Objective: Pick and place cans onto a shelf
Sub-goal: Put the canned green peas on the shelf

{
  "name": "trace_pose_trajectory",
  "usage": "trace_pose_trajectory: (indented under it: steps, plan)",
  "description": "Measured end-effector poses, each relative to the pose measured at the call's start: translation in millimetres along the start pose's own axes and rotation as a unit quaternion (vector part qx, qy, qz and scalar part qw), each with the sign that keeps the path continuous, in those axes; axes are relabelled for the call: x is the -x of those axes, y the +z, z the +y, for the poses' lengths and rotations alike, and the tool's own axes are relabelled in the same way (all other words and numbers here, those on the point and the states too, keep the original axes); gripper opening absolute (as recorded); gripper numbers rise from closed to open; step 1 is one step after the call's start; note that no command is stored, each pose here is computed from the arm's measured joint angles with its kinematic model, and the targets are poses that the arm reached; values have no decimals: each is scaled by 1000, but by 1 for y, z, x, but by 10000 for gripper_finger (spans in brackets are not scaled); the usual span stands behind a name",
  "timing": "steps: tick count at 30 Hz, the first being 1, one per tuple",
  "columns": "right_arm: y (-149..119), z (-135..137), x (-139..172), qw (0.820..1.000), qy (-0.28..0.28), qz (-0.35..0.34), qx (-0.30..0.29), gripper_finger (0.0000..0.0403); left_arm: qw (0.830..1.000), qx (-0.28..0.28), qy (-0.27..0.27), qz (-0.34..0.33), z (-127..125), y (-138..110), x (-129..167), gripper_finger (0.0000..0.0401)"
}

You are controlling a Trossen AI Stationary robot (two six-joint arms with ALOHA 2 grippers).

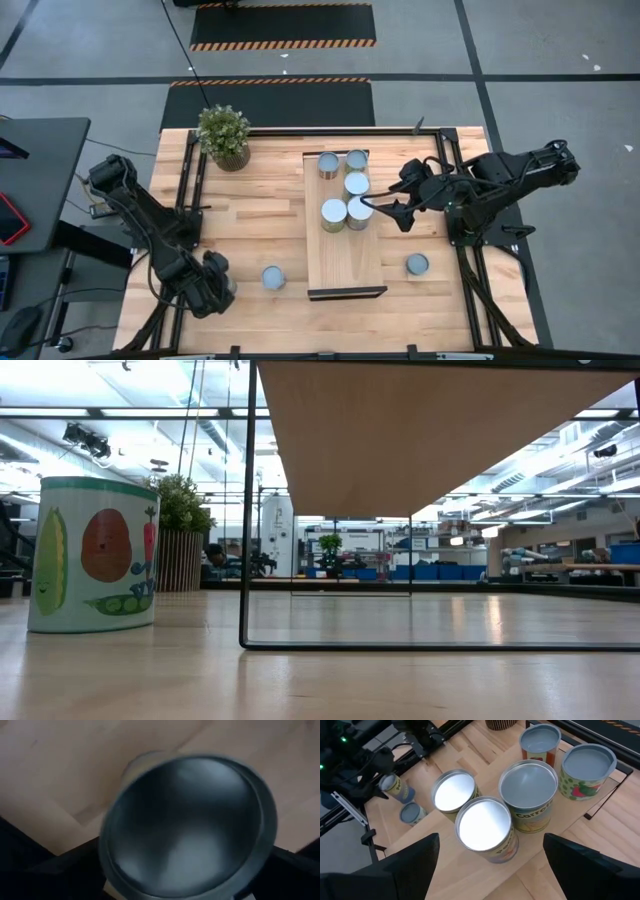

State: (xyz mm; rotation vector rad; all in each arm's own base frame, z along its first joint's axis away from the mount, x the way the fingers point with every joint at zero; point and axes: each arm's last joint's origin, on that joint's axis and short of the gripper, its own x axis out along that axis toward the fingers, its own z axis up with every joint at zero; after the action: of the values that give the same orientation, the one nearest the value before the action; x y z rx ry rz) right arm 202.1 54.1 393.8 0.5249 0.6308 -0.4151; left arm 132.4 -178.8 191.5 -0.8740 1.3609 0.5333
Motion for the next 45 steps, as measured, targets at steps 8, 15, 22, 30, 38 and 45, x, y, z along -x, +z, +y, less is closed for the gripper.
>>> trace_pose_trajectory:
  steps: [8, 15, 22, 30, 38, 45]
  plan:
    - [3, -3, -2, 1000, -1, 5, -8, 364, 999, 24, 3, -35, 2, 3, 0, 394]
    - [3, -3, -2, 1000, -1, 5, -8, 364, 998, 45, 16, -51, 6, 4, -1, 394]
    - [3, -3, -2, 1000, -2, 5, -7, 364, 997, 41, 19, -65, 6, 9, -2, 381]
    - [4, -3, -2, 1000, -3, 3, -6, 364, 997, 36, 21, -58, 5, 12, -1, 310]
    - [5, -4, -3, 1000, -3, 1, -2, 364, 998, -19, -7, -51, 0, 40, 20, 313]
    - [11, -4, -5, 1000, 12, -10, -1, 364, 988, -128, 3, -88, -8, 99, 67, 316]
